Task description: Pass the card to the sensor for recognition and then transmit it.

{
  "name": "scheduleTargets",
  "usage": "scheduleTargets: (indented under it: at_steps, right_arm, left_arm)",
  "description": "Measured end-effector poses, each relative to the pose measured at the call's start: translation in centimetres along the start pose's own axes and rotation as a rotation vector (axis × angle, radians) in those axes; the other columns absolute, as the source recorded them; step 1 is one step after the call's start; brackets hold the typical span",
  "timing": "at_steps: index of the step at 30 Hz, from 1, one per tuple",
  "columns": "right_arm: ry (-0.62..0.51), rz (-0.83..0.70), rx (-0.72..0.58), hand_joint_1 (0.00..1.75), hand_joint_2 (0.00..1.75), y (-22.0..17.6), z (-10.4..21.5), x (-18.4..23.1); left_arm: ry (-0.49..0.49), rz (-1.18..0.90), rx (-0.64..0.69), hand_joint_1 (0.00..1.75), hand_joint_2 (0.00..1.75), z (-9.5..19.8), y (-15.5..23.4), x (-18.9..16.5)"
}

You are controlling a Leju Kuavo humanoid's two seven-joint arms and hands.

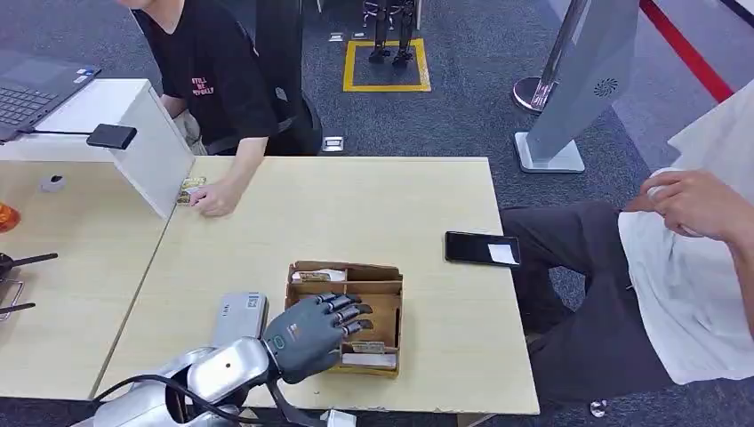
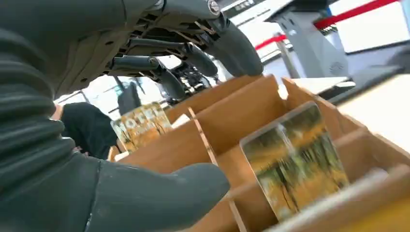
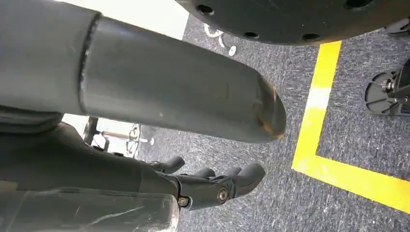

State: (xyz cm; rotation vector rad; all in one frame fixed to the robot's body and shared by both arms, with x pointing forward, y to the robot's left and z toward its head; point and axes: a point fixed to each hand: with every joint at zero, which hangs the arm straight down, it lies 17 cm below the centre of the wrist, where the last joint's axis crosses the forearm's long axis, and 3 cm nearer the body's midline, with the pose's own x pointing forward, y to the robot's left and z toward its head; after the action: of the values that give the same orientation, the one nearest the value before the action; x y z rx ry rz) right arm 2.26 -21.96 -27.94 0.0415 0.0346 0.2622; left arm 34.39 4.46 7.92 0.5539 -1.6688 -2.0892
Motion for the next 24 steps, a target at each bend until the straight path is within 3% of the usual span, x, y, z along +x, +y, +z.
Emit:
scheduleTargets:
  at_steps: [13,24]
  right_arm:
    - [-0.002,0.003,-0.005,0.0,0.0,-0.1,0.0,-0.1]
    - [-0.002,0.021,-0.005,0.0,0.0,0.0,0.0,-0.2]
  left_arm:
    - [0.119,-0.085,0.101,0.45,1.75,-0.8,3.7,-3.0]
    - [0.167,-0.109,0.102,0.44,1.75,-0.9,4.9,-5.3]
